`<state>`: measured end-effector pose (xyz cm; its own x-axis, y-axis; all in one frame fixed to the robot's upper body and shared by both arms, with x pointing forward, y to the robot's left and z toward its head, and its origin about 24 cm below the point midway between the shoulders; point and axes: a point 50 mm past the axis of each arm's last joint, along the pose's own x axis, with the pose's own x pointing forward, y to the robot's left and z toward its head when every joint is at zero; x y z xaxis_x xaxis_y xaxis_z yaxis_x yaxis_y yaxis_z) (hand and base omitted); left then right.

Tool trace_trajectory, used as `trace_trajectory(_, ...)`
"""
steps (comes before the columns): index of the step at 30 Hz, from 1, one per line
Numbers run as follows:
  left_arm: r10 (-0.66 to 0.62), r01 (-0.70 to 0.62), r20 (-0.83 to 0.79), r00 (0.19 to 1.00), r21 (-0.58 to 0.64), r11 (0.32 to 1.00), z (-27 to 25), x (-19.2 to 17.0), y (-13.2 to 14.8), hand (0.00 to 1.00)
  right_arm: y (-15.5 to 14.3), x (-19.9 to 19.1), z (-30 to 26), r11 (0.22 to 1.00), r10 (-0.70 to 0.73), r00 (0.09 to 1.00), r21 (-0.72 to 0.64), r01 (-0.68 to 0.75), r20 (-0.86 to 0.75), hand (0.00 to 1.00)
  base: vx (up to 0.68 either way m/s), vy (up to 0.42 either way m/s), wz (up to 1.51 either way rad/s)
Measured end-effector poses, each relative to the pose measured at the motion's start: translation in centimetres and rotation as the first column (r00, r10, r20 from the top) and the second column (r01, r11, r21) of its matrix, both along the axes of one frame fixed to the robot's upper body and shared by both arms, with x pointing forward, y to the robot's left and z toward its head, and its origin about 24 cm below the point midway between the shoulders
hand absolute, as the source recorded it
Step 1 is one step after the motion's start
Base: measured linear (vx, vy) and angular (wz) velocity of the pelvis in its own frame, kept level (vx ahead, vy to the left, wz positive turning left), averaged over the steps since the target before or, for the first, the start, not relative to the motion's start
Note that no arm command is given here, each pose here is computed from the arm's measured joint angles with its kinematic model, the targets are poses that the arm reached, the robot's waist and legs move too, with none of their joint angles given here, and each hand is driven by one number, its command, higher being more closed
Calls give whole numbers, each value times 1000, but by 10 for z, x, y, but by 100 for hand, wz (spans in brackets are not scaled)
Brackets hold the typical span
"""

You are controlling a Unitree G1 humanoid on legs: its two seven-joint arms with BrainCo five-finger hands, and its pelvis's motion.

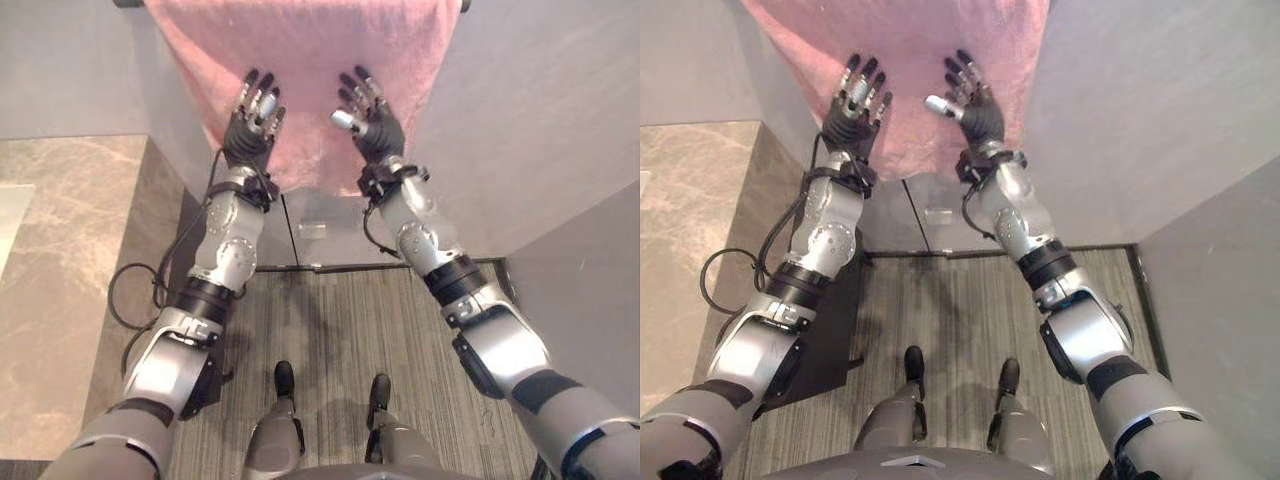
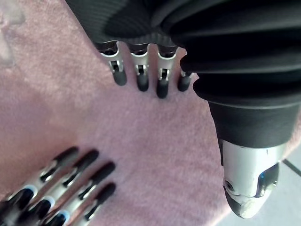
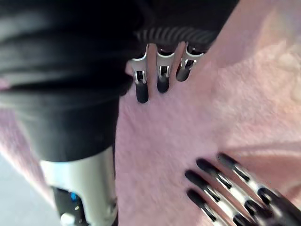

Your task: Organize washtable

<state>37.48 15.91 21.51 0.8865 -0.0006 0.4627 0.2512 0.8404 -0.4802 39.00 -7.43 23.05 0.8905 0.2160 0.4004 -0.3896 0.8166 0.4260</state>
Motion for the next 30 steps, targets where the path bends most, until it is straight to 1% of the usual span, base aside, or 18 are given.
trace_trajectory(1,16,-16,0,1000,-6,1000,1,1,5,0,-4,2,2,1000,-13,1000,15,13,-4,0,23,2,-15)
trace_trajectory(4,100,-100,-30,995,13,995,0,4,29,0,-34,12,6,992,-108,993,65,110,-39,0,20,-2,-6)
trace_trajectory(6,158,-157,-41,987,14,987,2,6,47,0,-58,17,10,979,-184,981,79,188,-55,0,0,0,0)
trace_trajectory(7,205,-205,-67,976,14,979,-1,7,63,0,-79,20,7,964,-246,966,83,252,-82,0,0,0,0)
trace_trajectory(8,224,-223,-78,971,20,975,-2,7,69,0,-87,20,6,957,-271,958,83,279,-96,0,0,0,0)
trace_trajectory(9,258,-256,-92,962,29,966,-3,6,81,0,-101,21,4,944,-314,943,71,322,-110,0,0,0,0)
trace_trajectory(11,302,-301,-112,947,26,953,-4,5,96,0,-121,19,9,924,-363,926,87,373,-107,0,-15,-1,0)
trace_trajectory(14,342,-342,-125,931,28,939,-4,3,109,0,-131,18,12,914,-385,917,98,394,-105,0,-32,-15,-6)
trace_trajectory(16,349,-347,-129,928,40,937,-5,3,110,0,-134,18,12,911,-390,915,100,400,-107,0,-15,-28,-4)
trace_trajectory(20,372,-360,-149,916,100,928,-14,2,113,0,-137,18,0,909,-394,908,81,408,-142,0,5,0,-4)
trace_trajectory(23,385,-365,-210,899,126,922,-39,-3,120,0,-144,16,-19,902,-408,892,63,426,-192,0,22,-2,-8)
trace_trajectory(24,389,-364,-263,883,139,921,-57,-8,123,0,-148,14,-34,897,-418,880,50,439,-225,0,26,-6,-8)
trace_trajectory(26,397,-360,-317,861,169,917,-77,-13,125,0,-153,11,-48,893,-425,867,36,448,-260,0,7,-4,-3)
trace_trajectory(29,376,-328,-427,822,184,926,-118,-23,119,0,-164,3,-75,880,-446,835,14,475,-323,0,0,0,0)
trace_trajectory(30,363,-311,-464,808,186,932,-133,-29,116,0,-166,0,-86,877,-456,821,-15,481,-343,0,0,0,0)
